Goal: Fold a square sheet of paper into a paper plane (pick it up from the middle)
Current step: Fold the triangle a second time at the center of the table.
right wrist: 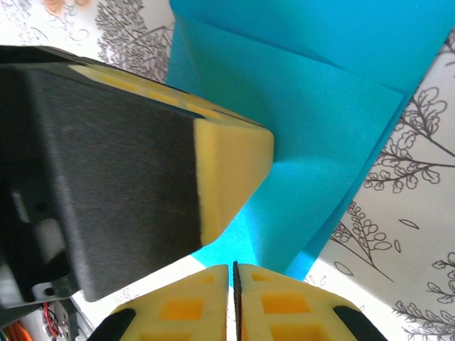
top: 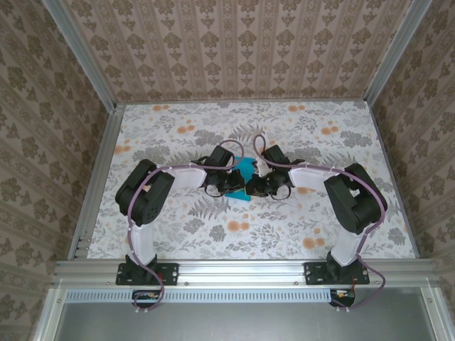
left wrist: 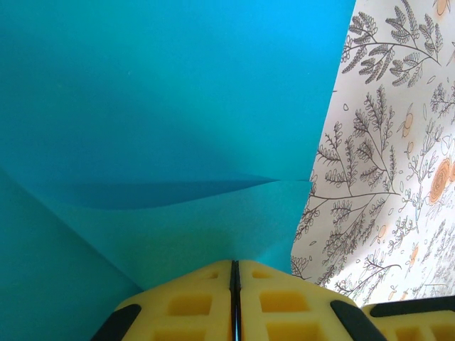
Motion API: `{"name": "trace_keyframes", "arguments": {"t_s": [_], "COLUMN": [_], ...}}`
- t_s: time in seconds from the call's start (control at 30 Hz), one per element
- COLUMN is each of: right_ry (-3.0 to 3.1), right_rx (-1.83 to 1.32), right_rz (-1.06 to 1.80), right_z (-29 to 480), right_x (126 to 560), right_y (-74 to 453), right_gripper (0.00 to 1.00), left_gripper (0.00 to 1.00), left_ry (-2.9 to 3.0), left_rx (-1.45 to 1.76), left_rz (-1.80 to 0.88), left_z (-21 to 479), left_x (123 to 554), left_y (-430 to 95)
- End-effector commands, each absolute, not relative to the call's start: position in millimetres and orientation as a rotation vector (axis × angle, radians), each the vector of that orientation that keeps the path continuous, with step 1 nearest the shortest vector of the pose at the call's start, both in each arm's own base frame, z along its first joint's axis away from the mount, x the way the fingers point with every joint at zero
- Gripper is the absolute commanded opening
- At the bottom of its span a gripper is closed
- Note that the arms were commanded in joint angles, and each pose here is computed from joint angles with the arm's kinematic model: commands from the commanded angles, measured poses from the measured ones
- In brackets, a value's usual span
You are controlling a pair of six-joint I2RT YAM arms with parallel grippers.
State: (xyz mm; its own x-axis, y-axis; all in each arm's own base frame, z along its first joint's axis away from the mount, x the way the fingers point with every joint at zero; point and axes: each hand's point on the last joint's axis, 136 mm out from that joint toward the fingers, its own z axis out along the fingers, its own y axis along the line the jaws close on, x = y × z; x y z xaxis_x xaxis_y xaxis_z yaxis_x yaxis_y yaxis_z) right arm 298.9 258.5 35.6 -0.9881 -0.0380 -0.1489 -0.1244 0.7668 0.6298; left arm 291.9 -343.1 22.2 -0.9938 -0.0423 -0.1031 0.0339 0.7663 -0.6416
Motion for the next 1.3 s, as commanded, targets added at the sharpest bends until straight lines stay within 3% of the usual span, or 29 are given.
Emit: {"name": "trace_keyframes", "arguments": {"t_s": [0.0,0.77,1.03,1.27], "right_ry": [2.878,2.961,2.839,2.877], "right_rx": [-0.123,-0.09,-0.145,-0.144], "right_rz": [1.007,0.871,1.024,1.016], "right_z": [21,0,37,23], "right_x": [289,285,287,283], "right_y": [255,241,256,258], "right_gripper": [0.11,0.11,0.11,0.11], "left_gripper": [0.1,0.1,0.1,0.1], "left_ry": [2.869,2.872,2.877,2.876], "left_rx": [-0.024,-0.052,-0.058,-0.062], "left_rz": [-1.024,-1.022,-1.023,-1.029], "left_z": [16,14,12,12], "left_x": [289,288,287,287], "left_y": [-339,-336,-336,-336]}}
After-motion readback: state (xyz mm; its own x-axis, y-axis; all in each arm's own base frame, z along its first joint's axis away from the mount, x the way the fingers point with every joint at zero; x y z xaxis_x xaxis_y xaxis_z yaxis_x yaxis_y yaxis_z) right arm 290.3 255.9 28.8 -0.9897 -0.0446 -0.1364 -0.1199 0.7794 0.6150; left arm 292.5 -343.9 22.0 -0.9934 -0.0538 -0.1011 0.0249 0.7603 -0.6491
